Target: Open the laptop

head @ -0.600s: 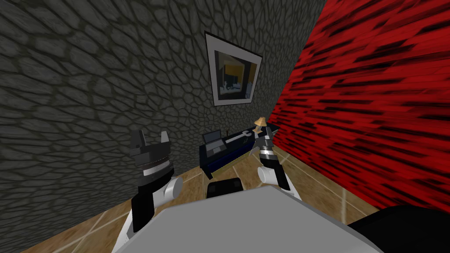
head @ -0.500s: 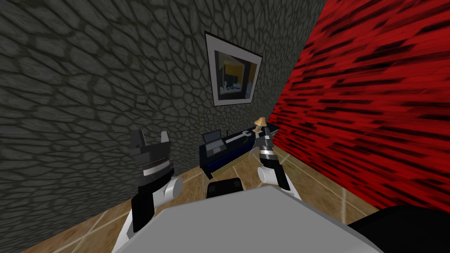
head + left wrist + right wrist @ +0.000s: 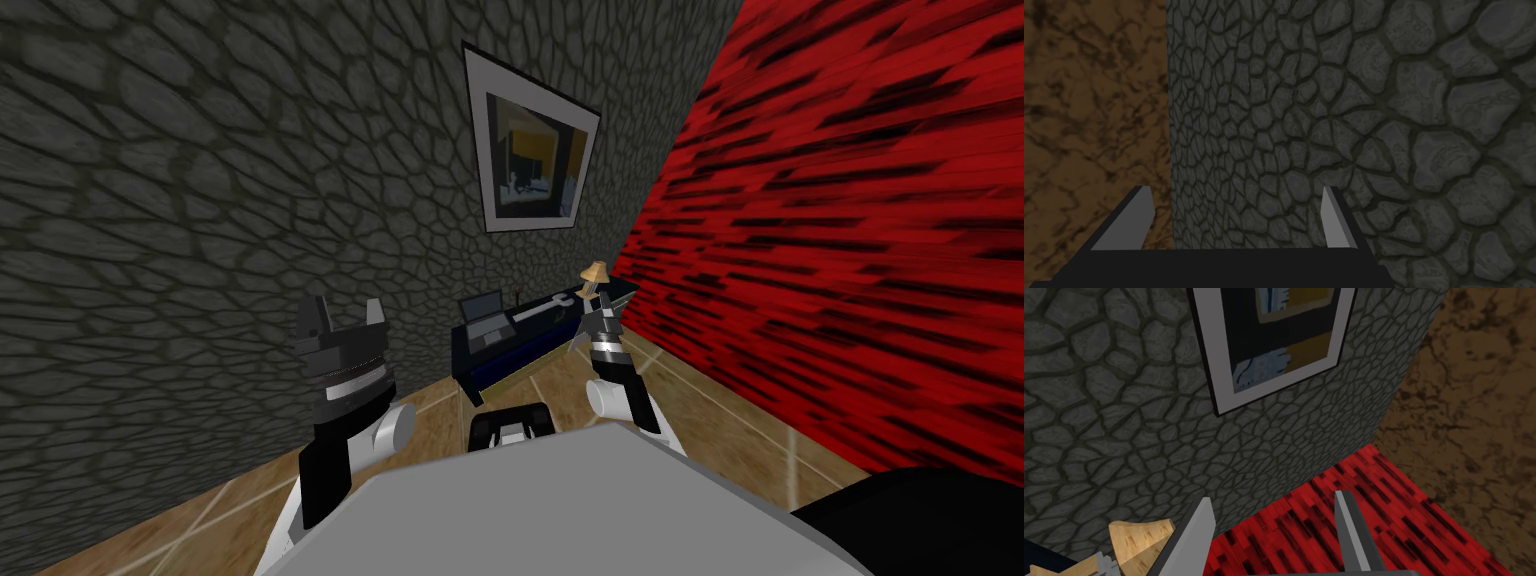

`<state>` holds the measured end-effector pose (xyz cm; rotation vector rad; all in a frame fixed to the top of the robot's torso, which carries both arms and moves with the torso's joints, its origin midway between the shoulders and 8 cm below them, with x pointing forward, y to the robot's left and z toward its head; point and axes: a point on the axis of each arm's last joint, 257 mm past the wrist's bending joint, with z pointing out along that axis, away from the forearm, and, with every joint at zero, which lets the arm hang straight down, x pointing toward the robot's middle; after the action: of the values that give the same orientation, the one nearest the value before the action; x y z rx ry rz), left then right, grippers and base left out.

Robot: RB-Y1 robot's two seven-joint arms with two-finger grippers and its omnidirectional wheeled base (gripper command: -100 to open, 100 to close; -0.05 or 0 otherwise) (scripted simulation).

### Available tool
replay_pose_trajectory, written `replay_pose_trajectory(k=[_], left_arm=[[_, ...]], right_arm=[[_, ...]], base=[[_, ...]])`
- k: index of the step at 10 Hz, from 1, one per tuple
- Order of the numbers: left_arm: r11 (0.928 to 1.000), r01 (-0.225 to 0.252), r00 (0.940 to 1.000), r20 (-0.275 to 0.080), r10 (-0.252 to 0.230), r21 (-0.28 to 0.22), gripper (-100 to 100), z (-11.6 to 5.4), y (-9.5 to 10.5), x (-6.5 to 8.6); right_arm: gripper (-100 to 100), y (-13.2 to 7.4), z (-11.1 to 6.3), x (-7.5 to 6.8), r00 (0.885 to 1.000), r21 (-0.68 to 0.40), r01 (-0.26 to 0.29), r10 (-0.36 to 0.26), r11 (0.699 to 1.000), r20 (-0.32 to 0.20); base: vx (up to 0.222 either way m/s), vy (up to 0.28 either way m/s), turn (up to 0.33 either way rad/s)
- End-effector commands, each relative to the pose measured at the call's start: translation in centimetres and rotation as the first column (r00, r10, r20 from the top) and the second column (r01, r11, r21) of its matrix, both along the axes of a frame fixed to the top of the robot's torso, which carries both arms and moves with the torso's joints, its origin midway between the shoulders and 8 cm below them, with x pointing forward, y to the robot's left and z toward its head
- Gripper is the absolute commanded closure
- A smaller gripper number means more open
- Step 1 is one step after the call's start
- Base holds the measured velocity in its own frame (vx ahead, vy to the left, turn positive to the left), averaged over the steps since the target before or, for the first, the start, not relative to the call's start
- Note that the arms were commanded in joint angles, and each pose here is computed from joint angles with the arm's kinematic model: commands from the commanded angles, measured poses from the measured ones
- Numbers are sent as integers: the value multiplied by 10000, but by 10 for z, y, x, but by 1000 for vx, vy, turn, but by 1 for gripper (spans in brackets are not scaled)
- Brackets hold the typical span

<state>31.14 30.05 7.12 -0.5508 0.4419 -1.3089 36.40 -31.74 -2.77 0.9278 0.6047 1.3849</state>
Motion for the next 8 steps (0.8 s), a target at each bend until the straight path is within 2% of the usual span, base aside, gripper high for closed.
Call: replay_pose_trajectory(k=[1, 3, 4, 8], left_arm=[[10000, 0, 10000, 0, 0, 0, 0, 0, 0, 0], [10000, 0, 10000, 1, 0, 0, 0, 0, 0, 0], [10000, 0, 10000, 1, 0, 0, 0, 0, 0, 0], [10000, 1, 10000, -4, -1, -5, 0, 0, 0, 0]], right_arm=[[0, 0, 0, 0, 10000, 0, 0, 0, 10000, 0], [0, 0, 0, 0, 10000, 0, 0, 0, 10000, 1], [-100, 8, 0, 3, 9996, -467, -239, 233, 9986, -137], [-100, 44, -11, 12, 9921, -2109, -1104, 948, 9712, -825]], base=[[0, 0, 0], [0, 0, 0], [-10, 41, -3], [-29, 142, -7]])
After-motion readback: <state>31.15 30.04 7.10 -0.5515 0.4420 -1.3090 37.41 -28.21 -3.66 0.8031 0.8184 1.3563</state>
